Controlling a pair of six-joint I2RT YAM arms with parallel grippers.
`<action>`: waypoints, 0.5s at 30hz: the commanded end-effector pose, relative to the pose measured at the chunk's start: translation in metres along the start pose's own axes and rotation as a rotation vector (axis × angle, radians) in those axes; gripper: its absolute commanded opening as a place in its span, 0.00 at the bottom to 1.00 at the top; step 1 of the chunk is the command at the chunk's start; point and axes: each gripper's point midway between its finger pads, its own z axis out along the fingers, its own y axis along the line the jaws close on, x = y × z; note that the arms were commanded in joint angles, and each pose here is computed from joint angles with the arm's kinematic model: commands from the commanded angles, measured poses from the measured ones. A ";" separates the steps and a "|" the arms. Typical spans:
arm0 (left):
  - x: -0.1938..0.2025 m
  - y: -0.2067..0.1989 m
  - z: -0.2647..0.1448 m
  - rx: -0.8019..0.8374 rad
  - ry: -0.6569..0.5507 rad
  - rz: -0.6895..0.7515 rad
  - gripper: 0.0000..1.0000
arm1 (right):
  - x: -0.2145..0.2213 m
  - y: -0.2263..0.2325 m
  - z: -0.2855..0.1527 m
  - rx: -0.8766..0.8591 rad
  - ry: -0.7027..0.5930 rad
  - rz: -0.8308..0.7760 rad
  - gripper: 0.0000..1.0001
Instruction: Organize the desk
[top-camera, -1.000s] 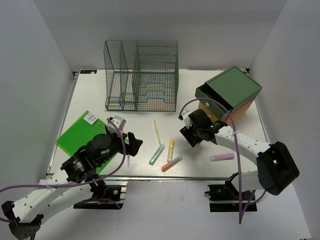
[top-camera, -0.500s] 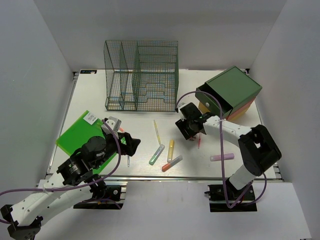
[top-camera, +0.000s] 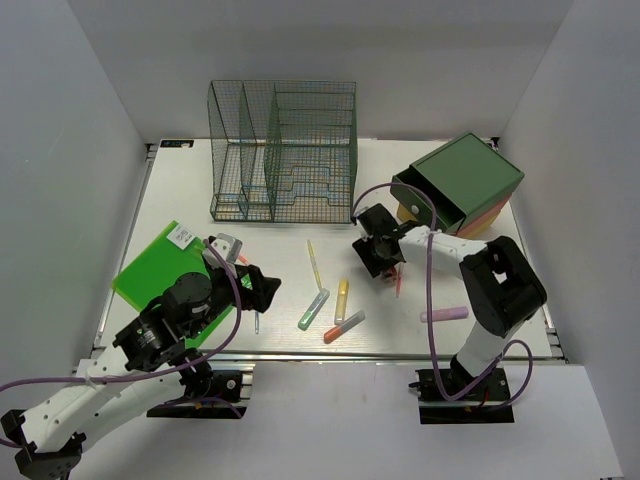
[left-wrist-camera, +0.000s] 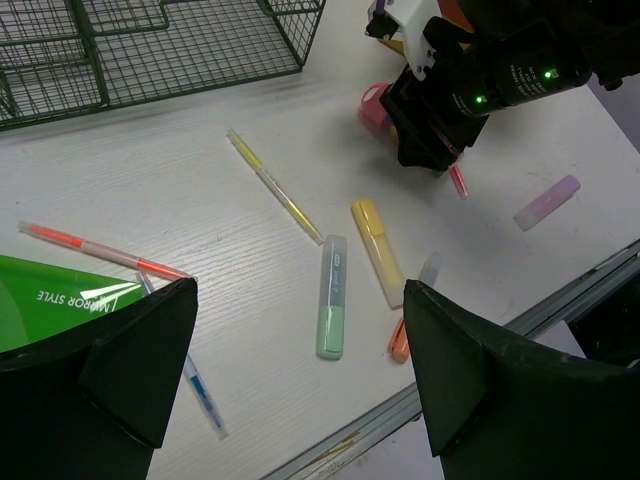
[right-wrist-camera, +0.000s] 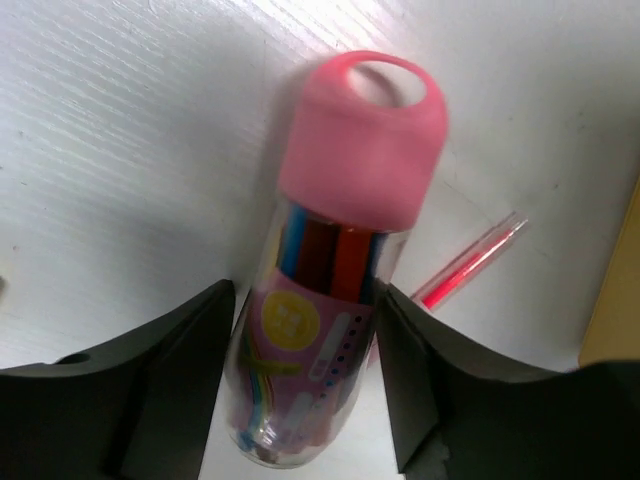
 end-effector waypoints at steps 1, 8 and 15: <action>-0.002 -0.001 -0.002 0.009 -0.012 0.007 0.94 | 0.008 0.004 0.006 -0.033 0.040 0.020 0.59; -0.002 -0.003 -0.002 0.020 -0.011 0.008 0.94 | 0.004 0.005 -0.016 -0.097 -0.006 -0.004 0.00; -0.002 -0.004 -0.003 0.030 -0.015 0.011 0.94 | -0.034 0.029 -0.084 -0.360 -0.167 -0.116 0.00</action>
